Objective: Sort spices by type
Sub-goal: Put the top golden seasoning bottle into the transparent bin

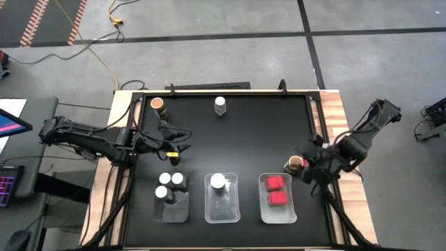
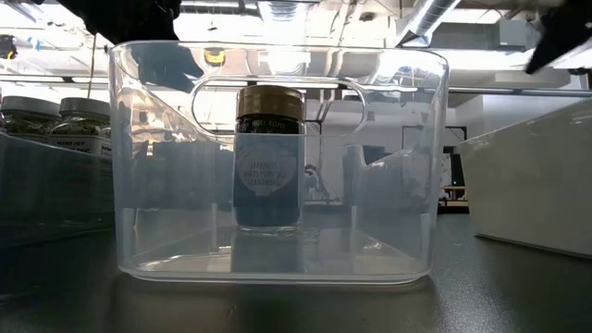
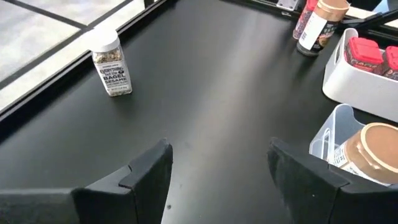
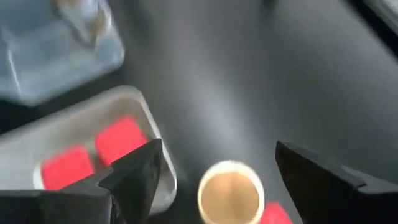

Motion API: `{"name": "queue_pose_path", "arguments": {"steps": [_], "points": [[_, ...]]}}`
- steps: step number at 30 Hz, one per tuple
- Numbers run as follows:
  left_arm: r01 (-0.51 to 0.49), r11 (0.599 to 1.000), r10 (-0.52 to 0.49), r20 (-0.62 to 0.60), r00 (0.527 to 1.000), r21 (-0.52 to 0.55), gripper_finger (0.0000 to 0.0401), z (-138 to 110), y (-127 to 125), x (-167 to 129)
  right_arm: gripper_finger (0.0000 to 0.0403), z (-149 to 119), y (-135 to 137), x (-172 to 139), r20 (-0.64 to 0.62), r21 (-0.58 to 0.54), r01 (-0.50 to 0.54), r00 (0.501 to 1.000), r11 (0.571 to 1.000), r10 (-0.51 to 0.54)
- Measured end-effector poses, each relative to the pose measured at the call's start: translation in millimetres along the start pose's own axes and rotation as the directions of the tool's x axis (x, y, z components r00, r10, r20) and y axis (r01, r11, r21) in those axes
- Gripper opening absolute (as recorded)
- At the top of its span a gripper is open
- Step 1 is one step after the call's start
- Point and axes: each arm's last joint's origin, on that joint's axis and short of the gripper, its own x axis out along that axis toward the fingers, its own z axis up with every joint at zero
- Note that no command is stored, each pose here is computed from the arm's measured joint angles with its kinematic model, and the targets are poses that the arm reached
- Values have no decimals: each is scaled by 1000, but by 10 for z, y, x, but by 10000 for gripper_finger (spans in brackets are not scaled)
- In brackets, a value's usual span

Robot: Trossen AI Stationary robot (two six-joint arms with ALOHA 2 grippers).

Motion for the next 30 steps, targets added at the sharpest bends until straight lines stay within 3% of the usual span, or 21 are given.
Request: {"name": "queue_pose_path", "arguments": {"steps": [4,10,14,18,25,30], "points": [[0,999,0,1,1000,-47,251,2,0,0,341,46,0,-11,115,37,26,993,999,-30],[-72,979,83,54,995,-189,251,31,19,-1,341,50,-1,-6,126,-142,60,991,988,-42],[-118,962,139,71,988,-248,251,46,60,10,341,92,-36,16,153,-34,90,985,995,-84],[-137,919,181,88,980,-369,251,92,144,45,340,123,-118,53,132,72,143,979,987,-152],[-174,848,287,157,945,-501,246,236,369,109,340,184,-232,110,104,121,226,966,967,-238],[-197,838,326,176,929,-509,245,280,454,124,340,223,-287,132,97,189,247,958,950,-269]]}}
